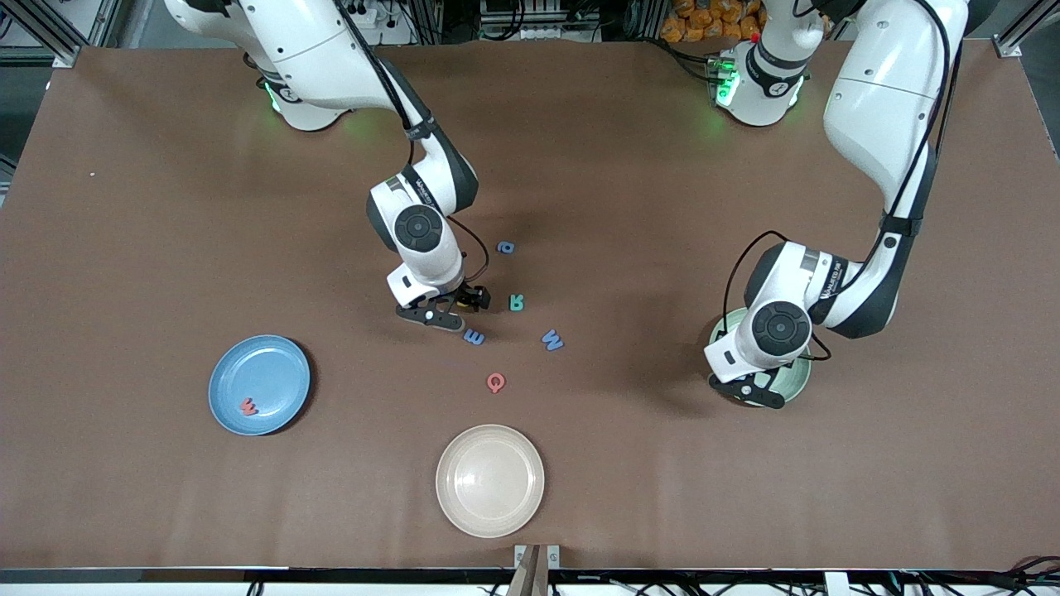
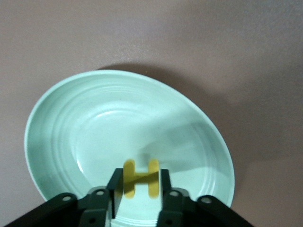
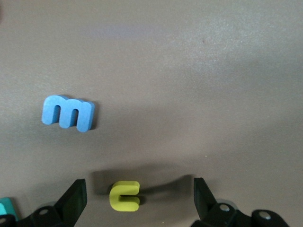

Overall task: Sort upper and lower case letters into plates
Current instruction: 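Release the H in the green plate while the right gripper grasps the c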

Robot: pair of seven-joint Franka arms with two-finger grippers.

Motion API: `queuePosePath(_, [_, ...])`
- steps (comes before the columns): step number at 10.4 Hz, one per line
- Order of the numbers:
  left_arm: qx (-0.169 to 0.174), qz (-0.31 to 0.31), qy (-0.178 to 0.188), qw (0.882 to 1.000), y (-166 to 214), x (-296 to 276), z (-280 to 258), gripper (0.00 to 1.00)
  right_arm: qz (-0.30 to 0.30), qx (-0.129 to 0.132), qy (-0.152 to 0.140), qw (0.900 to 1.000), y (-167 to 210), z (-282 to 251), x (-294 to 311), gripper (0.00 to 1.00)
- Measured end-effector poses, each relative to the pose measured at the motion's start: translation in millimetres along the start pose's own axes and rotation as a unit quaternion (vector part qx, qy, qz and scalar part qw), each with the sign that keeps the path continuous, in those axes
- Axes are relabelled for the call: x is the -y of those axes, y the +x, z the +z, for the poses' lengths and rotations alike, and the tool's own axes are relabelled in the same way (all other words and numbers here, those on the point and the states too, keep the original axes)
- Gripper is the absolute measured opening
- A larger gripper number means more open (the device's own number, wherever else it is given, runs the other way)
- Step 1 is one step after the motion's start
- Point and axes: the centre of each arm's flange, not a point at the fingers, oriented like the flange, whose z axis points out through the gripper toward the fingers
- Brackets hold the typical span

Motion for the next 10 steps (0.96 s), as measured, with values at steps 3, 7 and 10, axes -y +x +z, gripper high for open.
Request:
queuePosePath(3, [-0.006,0.001,-0.001,1.000,1,-1,-2,0.81,0.001,0.001,-0.001,1.000,-1,2,-2,1.00])
queuePosePath(7, [-0.033,-0.001,0.000,0.999,10,0,-27,1.00,0.006,0.000,0.004,1.000,-1,2,-1,1.00])
queuePosePath(10, [-0.083,0.014,-0.012,0.996,24,-23,-63,1.00,0.013,0.003,0.014,1.000,-2,-1,4,1.00])
